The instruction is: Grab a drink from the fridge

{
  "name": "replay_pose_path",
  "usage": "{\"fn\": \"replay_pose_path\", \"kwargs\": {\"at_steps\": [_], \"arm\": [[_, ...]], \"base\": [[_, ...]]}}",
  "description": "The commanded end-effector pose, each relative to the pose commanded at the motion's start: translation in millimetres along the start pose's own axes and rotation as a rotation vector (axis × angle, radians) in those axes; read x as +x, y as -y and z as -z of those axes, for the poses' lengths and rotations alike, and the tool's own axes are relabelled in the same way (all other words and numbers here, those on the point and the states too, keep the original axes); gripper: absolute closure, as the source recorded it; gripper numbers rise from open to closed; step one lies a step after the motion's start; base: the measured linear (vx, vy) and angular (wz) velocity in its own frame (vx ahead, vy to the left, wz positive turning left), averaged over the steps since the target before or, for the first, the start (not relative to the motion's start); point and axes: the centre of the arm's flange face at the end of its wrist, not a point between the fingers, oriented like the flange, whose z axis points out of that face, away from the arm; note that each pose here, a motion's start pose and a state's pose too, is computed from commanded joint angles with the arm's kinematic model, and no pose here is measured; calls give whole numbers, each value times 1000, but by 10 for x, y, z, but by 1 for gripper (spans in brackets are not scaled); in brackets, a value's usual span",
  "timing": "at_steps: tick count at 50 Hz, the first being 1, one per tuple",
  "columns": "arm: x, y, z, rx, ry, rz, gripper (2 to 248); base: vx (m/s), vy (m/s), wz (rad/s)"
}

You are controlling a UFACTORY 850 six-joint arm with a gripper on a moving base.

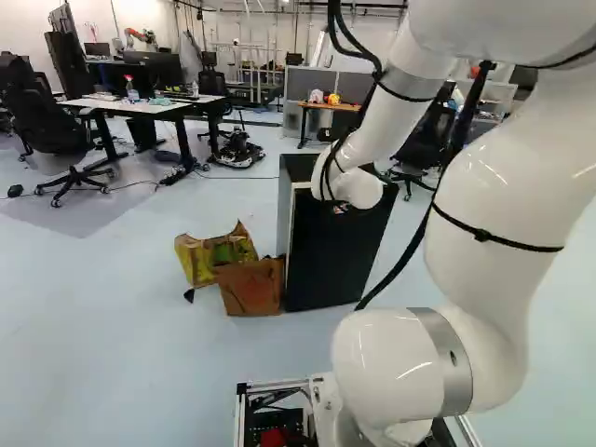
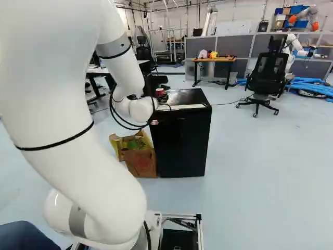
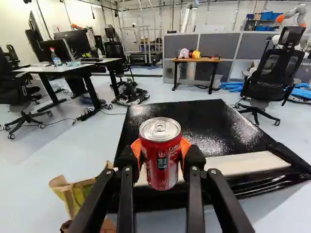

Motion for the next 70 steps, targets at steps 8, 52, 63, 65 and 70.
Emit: {"fn": "replay_pose_path", "kwargs": {"at_steps": [8, 52, 63, 65, 70], "arm": [[-102, 44, 257, 4, 18, 4, 152], [-620, 159, 1220, 19, 86, 21, 152], [-698, 167, 1336, 21, 95, 23, 152], [-709, 168, 1352, 21, 96, 24, 152], [-733, 170, 1385, 22, 99, 24, 152]], "base": [[0, 0, 0], [0, 0, 0], [0, 0, 0], [0, 0, 0], [0, 0, 0]]}}
